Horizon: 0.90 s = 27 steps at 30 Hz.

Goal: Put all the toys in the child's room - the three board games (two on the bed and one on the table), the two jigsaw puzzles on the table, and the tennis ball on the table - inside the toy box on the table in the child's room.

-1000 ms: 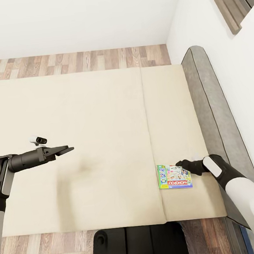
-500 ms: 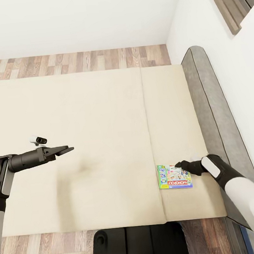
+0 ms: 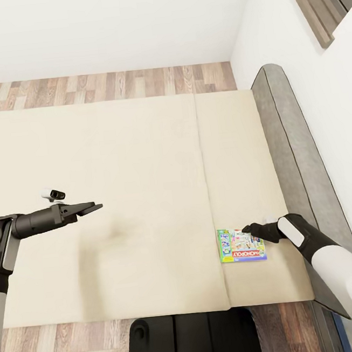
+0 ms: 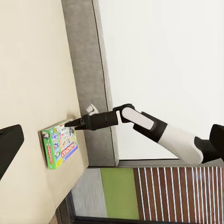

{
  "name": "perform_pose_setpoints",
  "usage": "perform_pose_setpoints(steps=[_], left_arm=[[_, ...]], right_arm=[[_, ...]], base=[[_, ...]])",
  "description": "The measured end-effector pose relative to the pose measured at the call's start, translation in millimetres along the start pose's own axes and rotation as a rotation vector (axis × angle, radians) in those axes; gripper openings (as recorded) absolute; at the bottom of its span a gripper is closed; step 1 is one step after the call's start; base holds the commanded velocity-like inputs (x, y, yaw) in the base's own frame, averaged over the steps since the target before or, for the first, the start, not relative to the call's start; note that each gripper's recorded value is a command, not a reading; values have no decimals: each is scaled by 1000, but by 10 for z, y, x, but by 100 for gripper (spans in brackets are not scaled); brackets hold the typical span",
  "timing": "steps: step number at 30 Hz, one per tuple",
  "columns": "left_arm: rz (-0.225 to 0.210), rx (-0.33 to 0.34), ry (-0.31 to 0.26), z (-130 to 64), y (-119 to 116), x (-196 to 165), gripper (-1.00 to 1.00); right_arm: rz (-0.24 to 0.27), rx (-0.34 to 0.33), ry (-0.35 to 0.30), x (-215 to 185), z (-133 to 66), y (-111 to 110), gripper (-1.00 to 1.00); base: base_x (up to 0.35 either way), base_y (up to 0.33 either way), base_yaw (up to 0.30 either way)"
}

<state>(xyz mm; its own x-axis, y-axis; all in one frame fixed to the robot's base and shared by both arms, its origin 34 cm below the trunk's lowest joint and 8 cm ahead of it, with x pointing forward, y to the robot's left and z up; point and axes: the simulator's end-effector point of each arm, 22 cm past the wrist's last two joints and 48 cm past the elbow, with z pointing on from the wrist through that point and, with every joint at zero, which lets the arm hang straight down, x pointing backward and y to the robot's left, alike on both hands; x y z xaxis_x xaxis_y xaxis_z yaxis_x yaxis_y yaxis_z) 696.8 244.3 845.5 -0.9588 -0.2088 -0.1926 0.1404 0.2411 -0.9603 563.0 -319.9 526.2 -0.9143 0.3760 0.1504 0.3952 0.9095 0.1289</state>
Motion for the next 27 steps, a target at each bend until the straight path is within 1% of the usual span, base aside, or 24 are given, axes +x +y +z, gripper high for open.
perform_pose_setpoints(steps=[27], left_arm=[[0, 0, 0, 0, 0, 0, 100]], right_arm=[[0, 3, -2, -12, -7, -20, 100]], base=[[0, 7, 0]])
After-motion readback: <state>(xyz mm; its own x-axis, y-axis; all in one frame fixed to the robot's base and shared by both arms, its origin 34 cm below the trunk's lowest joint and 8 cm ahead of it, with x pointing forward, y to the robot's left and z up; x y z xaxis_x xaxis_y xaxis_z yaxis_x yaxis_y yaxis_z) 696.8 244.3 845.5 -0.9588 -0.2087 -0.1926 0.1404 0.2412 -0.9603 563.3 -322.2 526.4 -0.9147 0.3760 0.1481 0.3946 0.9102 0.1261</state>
